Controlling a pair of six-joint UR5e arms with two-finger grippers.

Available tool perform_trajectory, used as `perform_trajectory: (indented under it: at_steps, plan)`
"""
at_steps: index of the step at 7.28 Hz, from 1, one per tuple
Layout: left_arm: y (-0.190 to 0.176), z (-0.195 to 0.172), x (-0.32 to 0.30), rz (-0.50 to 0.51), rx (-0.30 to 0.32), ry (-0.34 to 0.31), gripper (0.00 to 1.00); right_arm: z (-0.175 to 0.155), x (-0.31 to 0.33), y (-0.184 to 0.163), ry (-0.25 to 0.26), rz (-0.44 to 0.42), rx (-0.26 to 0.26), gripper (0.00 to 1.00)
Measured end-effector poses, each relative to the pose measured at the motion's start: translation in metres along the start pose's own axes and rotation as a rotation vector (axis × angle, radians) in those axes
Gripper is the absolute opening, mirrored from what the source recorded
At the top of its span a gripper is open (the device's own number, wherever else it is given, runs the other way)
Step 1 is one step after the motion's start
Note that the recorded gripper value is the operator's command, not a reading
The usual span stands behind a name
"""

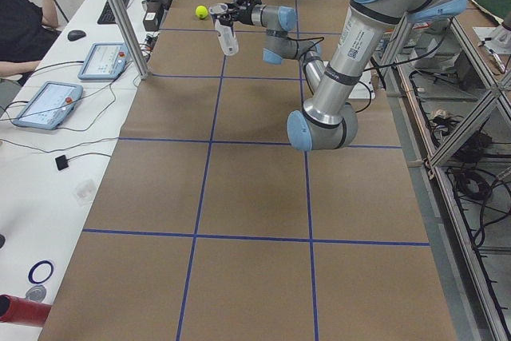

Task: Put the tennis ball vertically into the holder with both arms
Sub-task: 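Rotate the can upright with the left gripper and lower it onto the table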

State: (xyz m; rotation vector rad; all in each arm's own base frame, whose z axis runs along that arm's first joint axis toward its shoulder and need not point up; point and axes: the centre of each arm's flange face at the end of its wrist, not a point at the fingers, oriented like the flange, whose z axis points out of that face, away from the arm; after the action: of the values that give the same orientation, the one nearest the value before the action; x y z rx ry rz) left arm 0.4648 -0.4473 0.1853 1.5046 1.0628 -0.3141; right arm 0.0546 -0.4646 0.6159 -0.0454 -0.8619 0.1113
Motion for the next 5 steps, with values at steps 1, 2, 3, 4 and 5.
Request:
perform_trajectory:
  at_steps: [1,2,3,4,5]
  plan:
    - [0.015,-0.002,-0.002,0.019,0.0,0.001,0.12,-0.001,-0.001,0.0,-0.001,-0.001,0.001,0.99]
    - [0.03,-0.005,0.002,0.044,-0.016,0.007,0.12,-0.001,-0.002,0.0,-0.001,-0.001,0.001,0.99]
    - [0.046,-0.008,0.008,0.061,-0.04,0.014,0.12,-0.001,-0.001,0.001,-0.001,0.0,0.0,0.99]
    - [0.061,-0.011,0.015,0.07,-0.062,0.021,0.12,-0.001,-0.001,0.001,-0.001,0.001,0.0,0.99]
    - [0.069,-0.013,0.02,0.074,-0.074,0.025,0.12,0.0,0.0,0.001,-0.001,0.001,-0.001,0.99]
